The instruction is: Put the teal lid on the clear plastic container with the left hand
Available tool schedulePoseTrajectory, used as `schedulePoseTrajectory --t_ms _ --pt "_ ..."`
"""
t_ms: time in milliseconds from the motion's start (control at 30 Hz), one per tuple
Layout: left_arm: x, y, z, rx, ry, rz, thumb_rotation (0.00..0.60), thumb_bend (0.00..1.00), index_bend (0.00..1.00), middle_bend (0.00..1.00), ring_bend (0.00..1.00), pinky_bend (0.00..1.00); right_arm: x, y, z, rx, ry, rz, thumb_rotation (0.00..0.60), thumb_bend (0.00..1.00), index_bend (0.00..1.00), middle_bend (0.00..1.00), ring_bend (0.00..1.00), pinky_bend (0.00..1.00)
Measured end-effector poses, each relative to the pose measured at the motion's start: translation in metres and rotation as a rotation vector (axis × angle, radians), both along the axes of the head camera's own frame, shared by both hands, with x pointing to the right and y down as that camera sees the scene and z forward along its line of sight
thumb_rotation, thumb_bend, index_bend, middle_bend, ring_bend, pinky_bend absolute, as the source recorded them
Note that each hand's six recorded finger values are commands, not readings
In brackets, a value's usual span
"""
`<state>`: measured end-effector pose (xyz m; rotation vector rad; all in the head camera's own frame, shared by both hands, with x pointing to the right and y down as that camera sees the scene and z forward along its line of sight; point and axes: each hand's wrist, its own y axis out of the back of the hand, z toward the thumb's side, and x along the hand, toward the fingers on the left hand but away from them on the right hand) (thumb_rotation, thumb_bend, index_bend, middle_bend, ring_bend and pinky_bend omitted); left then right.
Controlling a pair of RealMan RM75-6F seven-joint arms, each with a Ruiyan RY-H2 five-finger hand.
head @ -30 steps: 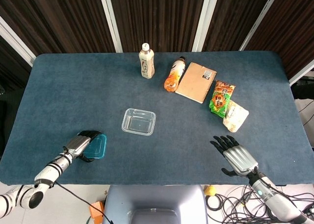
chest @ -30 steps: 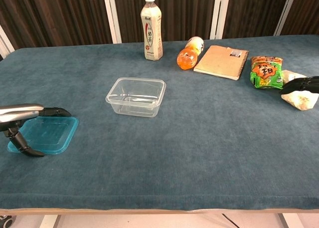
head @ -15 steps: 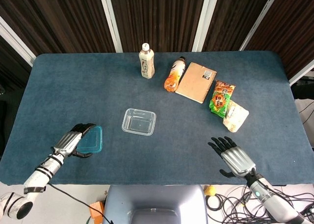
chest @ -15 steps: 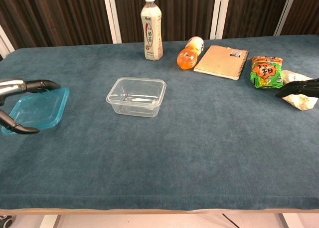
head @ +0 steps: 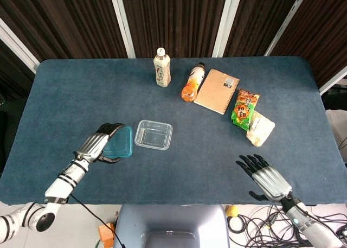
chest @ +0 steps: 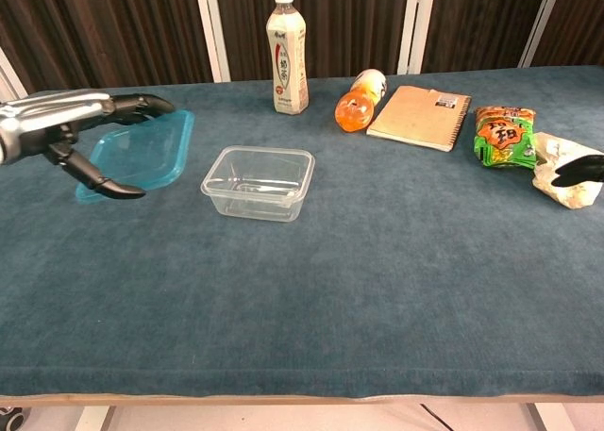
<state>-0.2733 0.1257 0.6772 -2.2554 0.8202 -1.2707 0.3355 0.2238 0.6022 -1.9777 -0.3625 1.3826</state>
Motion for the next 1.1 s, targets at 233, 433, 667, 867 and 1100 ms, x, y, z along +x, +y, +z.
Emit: schedulePoseTrajectory --t_ms 233,433,667,867,1100 --pt "0.069 -0.015 0.010 0.020 -0.028 0.087 0.600 0.29 0.39 1.00 0.66 0.00 0.022 0.000 0.003 -0.035 -0.023 0.016 0.600 0.20 0.00 0.00 0.00 0.00" --pt "0.114 -0.025 0.018 0.014 -0.071 0.123 0.600 0.29 0.38 1.00 0.66 0.00 0.036 -0.005 0.008 -0.067 -0.039 0.032 0.600 0.20 0.00 0.00 0.00 0.00" --pt "0.127 -0.031 0.034 -0.038 -0.141 0.116 0.600 0.29 0.37 0.99 0.65 0.00 0.048 -0.009 0.007 -0.079 -0.051 0.035 0.600 0.20 0.00 0.00 0.00 0.00" --pt "0.132 -0.034 0.046 -0.064 -0.166 0.120 0.600 0.29 0.37 0.99 0.65 0.00 0.053 -0.010 0.006 -0.082 -0.053 0.037 0.600 0.20 0.00 0.00 0.00 0.00" --pt "0.132 -0.038 0.049 -0.068 -0.174 0.111 0.600 0.29 0.37 0.99 0.65 0.00 0.053 -0.010 0.007 -0.089 -0.056 0.035 0.600 0.20 0.00 0.00 0.00 0.00"
